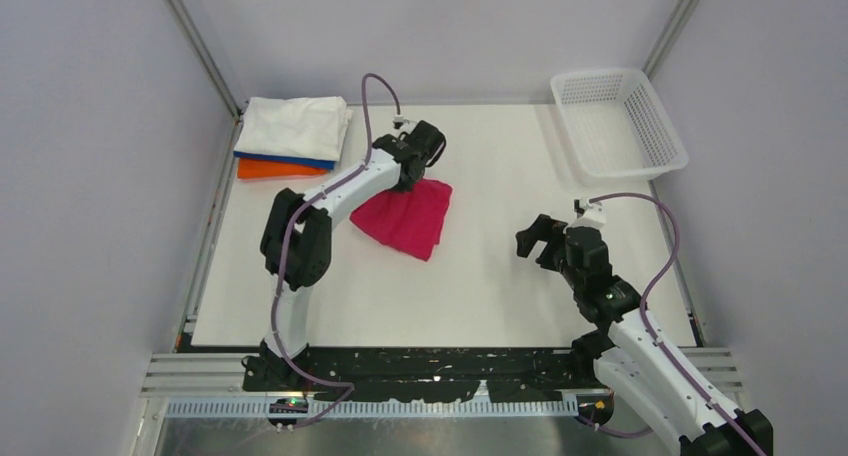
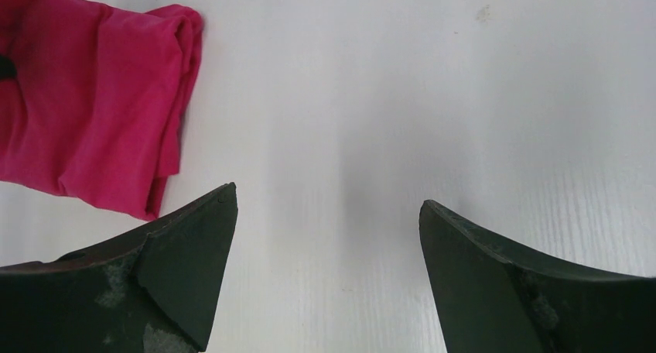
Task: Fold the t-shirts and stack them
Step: Put the neatly folded tshirt into the corner of the board with the left arm
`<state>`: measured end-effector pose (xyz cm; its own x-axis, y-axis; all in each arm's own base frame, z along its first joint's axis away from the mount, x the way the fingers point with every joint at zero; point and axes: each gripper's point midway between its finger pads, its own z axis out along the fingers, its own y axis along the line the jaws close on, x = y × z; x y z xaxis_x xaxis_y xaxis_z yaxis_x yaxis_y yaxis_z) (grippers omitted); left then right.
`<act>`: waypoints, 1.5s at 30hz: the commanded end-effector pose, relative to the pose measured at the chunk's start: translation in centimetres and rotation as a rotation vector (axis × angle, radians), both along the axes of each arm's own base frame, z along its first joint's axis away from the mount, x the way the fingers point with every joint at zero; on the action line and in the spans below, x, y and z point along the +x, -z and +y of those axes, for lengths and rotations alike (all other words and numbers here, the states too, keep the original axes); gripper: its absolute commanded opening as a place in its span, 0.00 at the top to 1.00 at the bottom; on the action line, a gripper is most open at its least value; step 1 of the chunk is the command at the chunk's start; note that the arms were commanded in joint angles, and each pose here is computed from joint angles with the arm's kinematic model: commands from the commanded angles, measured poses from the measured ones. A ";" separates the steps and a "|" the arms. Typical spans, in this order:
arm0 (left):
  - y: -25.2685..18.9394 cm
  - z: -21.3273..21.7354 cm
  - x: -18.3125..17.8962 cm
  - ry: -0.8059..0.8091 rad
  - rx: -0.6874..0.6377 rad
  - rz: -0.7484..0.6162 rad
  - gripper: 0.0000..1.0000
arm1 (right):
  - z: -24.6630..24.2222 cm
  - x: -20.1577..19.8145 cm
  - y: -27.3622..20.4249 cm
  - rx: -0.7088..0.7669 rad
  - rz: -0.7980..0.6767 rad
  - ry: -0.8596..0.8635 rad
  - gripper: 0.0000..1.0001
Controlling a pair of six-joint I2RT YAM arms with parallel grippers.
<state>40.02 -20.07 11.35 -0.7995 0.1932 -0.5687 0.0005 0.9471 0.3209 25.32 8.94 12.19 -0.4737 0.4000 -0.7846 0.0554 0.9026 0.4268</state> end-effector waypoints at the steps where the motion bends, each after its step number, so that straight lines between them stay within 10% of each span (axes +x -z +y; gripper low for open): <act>1: -2.3 4.5 4.5 0.005 0.190 -0.040 1.00 | -1.6 0.6 0.1 -0.054 -0.021 0.072 0.05; 17: -12.4 12.8 16.1 0.007 0.315 -0.274 1.00 | -2.0 1.7 1.6 -0.124 0.012 0.078 0.05; 45: -25.9 16.6 17.6 0.013 0.219 -0.584 1.00 | -3.2 2.1 1.8 -0.166 0.025 0.143 0.05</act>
<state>57.67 -4.94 30.97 -0.5060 0.4071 -0.7604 -0.1450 0.8289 0.5402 26.50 6.03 9.34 -0.4792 0.3259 -0.8150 0.1834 0.9452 0.2701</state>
